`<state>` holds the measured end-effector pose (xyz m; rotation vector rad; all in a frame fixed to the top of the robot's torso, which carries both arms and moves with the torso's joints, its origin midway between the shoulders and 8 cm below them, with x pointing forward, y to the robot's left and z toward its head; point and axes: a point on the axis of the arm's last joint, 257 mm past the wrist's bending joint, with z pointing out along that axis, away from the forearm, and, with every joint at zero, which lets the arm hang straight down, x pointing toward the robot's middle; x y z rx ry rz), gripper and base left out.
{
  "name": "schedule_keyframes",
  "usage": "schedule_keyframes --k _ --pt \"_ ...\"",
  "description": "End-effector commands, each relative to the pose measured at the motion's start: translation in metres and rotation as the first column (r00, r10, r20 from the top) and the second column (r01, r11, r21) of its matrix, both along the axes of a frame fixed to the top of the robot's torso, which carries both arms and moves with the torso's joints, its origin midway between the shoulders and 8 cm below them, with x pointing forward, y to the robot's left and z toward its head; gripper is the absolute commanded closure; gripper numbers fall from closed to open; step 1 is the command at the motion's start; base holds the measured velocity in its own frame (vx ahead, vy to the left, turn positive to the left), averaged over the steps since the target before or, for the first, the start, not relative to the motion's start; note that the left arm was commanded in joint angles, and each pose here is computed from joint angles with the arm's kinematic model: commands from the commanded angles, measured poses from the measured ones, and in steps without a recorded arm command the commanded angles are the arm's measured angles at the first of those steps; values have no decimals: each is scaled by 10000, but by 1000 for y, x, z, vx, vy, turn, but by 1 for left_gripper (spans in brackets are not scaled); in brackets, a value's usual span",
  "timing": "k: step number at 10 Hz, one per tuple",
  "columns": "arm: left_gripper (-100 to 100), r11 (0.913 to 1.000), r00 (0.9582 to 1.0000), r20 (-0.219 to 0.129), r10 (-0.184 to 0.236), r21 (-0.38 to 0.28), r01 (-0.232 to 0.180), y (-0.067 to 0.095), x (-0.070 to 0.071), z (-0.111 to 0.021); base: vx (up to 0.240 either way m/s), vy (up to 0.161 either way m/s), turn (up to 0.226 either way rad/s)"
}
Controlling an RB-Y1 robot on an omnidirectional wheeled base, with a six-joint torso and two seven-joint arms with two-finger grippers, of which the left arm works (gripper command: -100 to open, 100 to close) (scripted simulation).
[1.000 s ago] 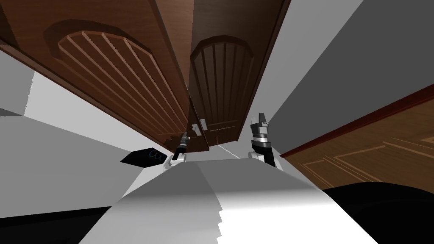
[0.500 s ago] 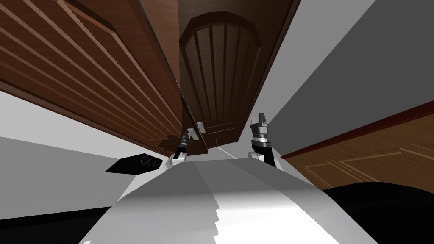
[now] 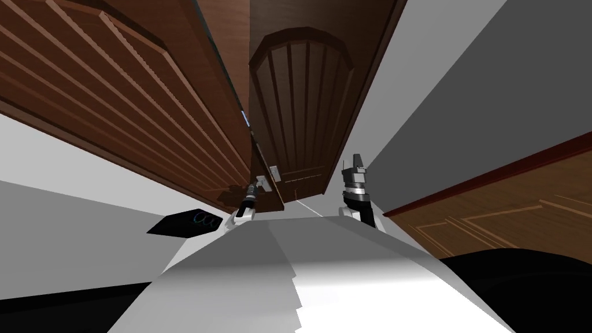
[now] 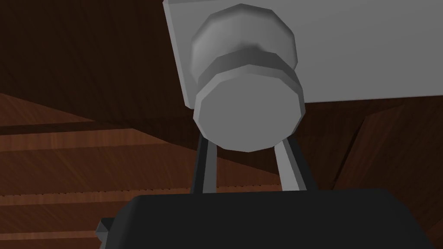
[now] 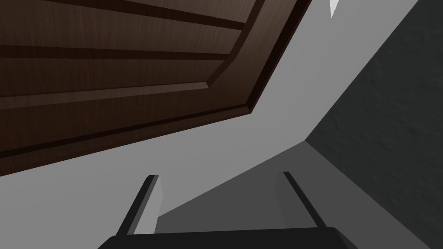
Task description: Pull the door open
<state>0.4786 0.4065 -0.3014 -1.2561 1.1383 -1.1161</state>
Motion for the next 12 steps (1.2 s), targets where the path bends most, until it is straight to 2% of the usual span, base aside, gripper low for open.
schedule_keyframes --k 1,5,11,12 --pt "100 10000 10000 -25 0 -6 0 0 -1 -1 0 0 0" --pt "100 9982 9982 33 -592 7 592 -11 -9 2 -180 90 -139" --pt "100 9872 9873 78 -1589 -106 1590 -36 -21 5 -201 105 -143" --pt "100 9905 9905 31 -1372 -12 1372 -25 -19 5 -77 48 -15"
